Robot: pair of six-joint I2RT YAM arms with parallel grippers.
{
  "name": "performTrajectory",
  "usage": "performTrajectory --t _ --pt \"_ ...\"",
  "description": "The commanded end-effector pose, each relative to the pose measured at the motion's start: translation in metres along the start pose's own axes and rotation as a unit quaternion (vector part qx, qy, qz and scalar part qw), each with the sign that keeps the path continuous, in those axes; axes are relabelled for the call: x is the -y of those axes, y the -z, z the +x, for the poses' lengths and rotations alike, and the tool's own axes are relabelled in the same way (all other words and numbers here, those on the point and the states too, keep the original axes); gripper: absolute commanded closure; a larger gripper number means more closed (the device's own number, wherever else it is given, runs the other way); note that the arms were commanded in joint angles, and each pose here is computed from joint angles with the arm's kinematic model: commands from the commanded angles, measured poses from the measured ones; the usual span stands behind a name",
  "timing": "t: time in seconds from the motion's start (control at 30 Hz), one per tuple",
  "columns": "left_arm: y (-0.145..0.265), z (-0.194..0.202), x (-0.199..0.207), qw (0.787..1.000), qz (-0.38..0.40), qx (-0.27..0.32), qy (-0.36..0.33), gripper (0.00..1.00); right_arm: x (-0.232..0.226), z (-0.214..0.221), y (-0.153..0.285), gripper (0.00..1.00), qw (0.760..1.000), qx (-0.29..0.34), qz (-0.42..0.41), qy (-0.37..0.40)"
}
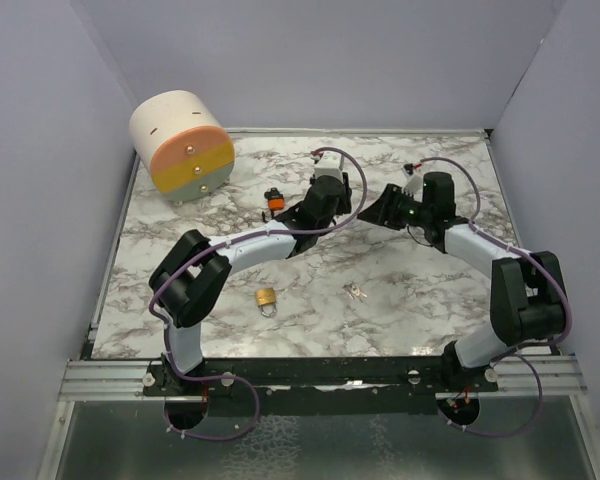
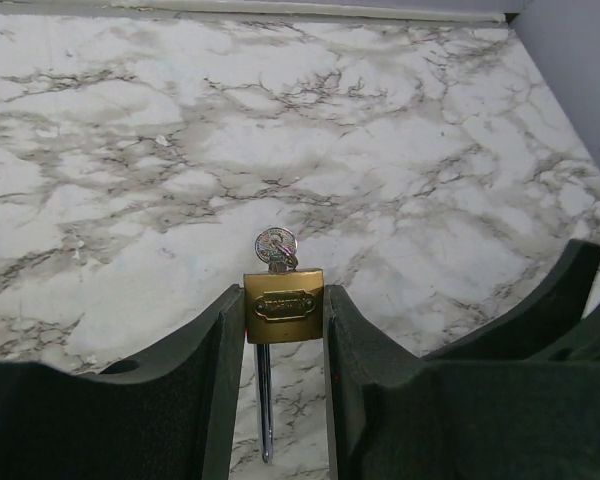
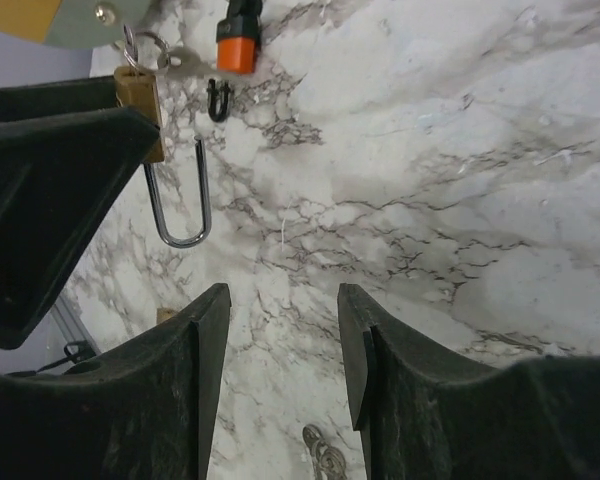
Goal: Unlock with the key
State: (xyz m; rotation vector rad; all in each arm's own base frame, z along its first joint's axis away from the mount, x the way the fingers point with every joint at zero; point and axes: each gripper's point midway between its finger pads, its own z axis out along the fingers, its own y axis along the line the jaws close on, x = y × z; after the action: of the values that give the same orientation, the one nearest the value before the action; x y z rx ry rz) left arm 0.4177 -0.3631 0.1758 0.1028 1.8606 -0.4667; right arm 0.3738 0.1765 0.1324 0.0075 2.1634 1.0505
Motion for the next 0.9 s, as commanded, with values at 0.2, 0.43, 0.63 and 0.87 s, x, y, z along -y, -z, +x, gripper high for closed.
performTrajectory --t 0.2,0.43,0.63,0.87 --pt "0.007 -0.017 0.022 0.992 0.017 0.013 0.126 1.0 0.006 0.021 -0.032 0.52 1.0 -0.011 0.018 0.002" --pt "0.009 -0.01 0.026 0.991 0.024 0.008 0.133 1.0 -0.002 0.024 -0.043 0.52 1.0 -0.02 0.003 0.001" --pt "0.009 -0.003 0.024 0.991 0.023 0.005 0.133 1.0 -0.011 0.029 -0.054 0.52 0.999 -0.03 -0.016 0.0" --pt "0.004 0.002 0.024 0.992 0.021 0.001 0.125 1.0 -0.017 0.027 -0.05 0.52 0.999 -0.023 -0.025 0.003"
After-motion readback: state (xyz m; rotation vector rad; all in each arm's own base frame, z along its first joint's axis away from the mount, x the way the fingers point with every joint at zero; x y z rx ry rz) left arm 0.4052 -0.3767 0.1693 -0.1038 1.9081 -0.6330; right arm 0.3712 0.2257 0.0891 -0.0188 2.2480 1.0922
